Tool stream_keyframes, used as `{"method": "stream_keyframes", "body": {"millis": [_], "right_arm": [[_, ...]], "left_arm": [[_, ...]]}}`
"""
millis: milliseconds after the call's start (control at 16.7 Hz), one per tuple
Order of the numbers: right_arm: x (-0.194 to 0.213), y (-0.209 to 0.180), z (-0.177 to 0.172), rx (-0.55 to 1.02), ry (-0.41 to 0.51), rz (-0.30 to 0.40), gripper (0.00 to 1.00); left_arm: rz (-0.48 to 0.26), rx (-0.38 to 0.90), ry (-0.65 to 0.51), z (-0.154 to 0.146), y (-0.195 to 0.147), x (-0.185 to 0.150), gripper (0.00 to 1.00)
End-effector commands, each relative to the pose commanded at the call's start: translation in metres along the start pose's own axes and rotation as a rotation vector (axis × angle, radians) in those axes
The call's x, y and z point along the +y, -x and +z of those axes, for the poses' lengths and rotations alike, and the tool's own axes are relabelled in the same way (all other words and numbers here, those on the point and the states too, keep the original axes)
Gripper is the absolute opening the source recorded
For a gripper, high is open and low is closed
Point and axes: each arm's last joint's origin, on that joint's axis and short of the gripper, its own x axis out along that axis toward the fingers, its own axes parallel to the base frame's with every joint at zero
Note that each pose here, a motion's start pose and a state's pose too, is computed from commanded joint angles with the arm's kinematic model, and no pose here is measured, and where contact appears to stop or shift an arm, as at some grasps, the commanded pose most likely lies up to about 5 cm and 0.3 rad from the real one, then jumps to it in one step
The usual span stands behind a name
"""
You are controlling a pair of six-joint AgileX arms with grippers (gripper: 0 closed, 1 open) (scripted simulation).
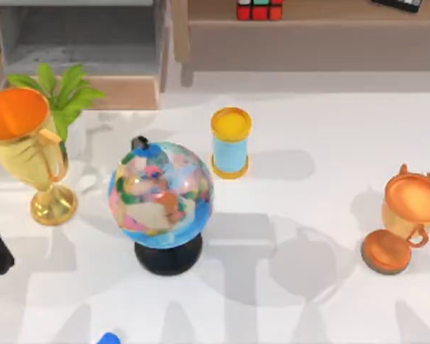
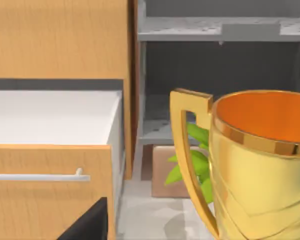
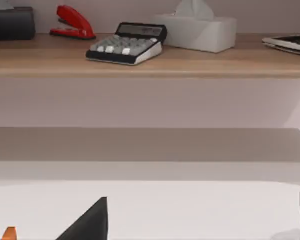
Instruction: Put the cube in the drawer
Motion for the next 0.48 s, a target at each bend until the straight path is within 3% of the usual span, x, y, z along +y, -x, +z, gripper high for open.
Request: {"method": "stream_keyframes", "body": {"millis": [240, 480], "right_arm": [[0.0, 0.0, 0.0, 0.0, 0.0, 0.0, 1.0], [0.0, 0.0, 0.0, 0.0, 0.0, 0.0, 1.0]], "left_arm": [[-0.001, -0.028, 0.006, 0.011, 0.0, -0.001, 1.0], [-0.001, -0.161, 0.046, 0.07, -0.005, -0.009, 1.0]]}}
